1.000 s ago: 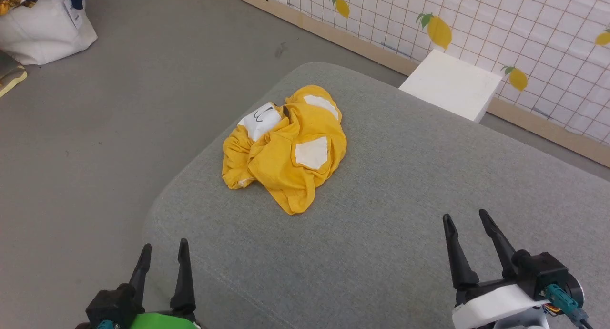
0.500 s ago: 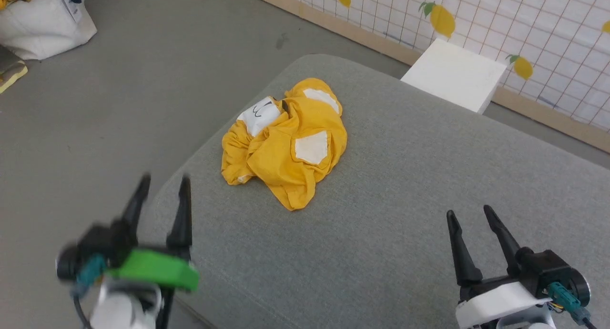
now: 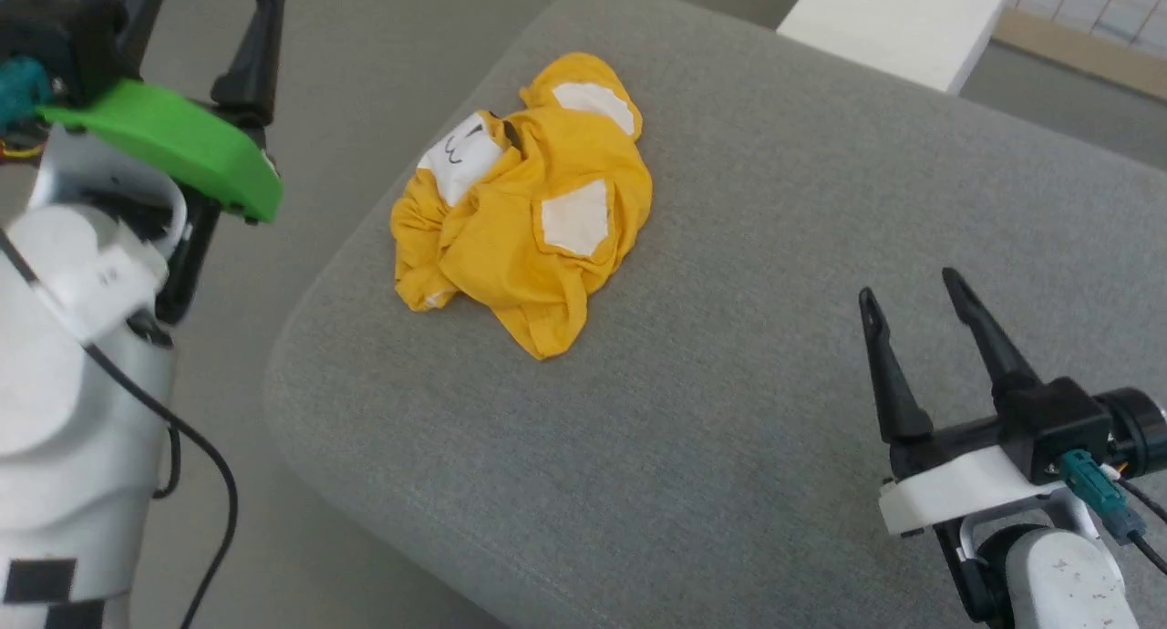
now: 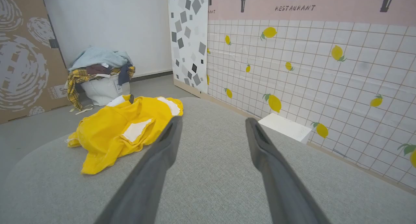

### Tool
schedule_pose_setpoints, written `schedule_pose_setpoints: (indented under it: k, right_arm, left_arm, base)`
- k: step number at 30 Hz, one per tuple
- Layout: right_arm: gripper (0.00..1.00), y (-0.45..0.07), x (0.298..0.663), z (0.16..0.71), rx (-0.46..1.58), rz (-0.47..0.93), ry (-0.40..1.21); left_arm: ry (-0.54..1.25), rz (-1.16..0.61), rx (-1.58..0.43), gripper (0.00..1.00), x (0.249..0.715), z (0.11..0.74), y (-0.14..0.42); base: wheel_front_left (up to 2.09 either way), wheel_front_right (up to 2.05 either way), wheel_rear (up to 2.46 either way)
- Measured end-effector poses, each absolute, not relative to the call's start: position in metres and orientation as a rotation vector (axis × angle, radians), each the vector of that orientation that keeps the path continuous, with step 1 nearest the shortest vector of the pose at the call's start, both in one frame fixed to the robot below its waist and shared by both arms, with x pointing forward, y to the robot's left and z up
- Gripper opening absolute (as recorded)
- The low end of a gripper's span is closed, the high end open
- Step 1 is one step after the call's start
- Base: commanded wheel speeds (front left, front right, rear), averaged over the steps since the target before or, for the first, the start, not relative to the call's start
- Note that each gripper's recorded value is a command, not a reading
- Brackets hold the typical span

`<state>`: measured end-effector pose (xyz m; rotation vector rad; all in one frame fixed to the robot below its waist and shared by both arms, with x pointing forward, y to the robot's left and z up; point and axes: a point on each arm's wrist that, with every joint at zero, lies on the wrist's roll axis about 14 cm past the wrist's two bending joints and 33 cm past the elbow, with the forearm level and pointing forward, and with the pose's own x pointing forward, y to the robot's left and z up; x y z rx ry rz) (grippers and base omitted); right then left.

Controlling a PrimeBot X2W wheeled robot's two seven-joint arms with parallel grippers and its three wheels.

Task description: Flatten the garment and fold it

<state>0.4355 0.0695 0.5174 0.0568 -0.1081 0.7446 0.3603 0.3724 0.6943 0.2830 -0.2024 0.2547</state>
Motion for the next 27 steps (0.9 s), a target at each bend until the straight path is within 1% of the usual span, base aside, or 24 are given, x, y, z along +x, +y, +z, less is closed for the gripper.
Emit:
schedule_pose_setpoints:
  k: [3, 7, 12, 15, 20, 27]
  right_arm:
    - [1.00, 0.065, 0.444, 0.510, 0.057, 0.727, -0.092]
    - [1.00, 0.053, 0.455, 0.502, 0.052, 0.690, -0.076]
    - [1.00, 0.040, 0.468, 0.490, 0.036, 0.650, -0.054]
    - [1.00, 0.035, 0.474, 0.484, 0.033, 0.631, -0.043]
    - [1.00, 0.023, 0.483, 0.465, 0.024, 0.597, -0.004]
    - [1.00, 0.006, 0.489, 0.445, 0.005, 0.555, 0.041]
  left_arm:
    - [-0.075, 0.241, 0.226, 1.00, 0.386, 0.672, 0.381]
    - [0.126, 0.213, 0.159, 1.00, 0.412, 0.624, 0.385]
    - [0.311, 0.208, 0.065, 1.00, 0.431, 0.568, 0.391]
    - [0.417, 0.197, 0.058, 1.00, 0.437, 0.536, 0.390]
    - [0.519, 0.211, -0.051, 1.00, 0.446, 0.491, 0.391]
    - [0.672, 0.196, -0.114, 1.00, 0.451, 0.438, 0.379]
  base:
    - [0.00, 0.00, 0.00]
    - [0.00, 0.00, 0.00]
    - [0.00, 0.00, 0.00]
    - [0.00, 0.00, 0.00]
    - [0.00, 0.00, 0.00]
    - [0.00, 0.00, 0.00]
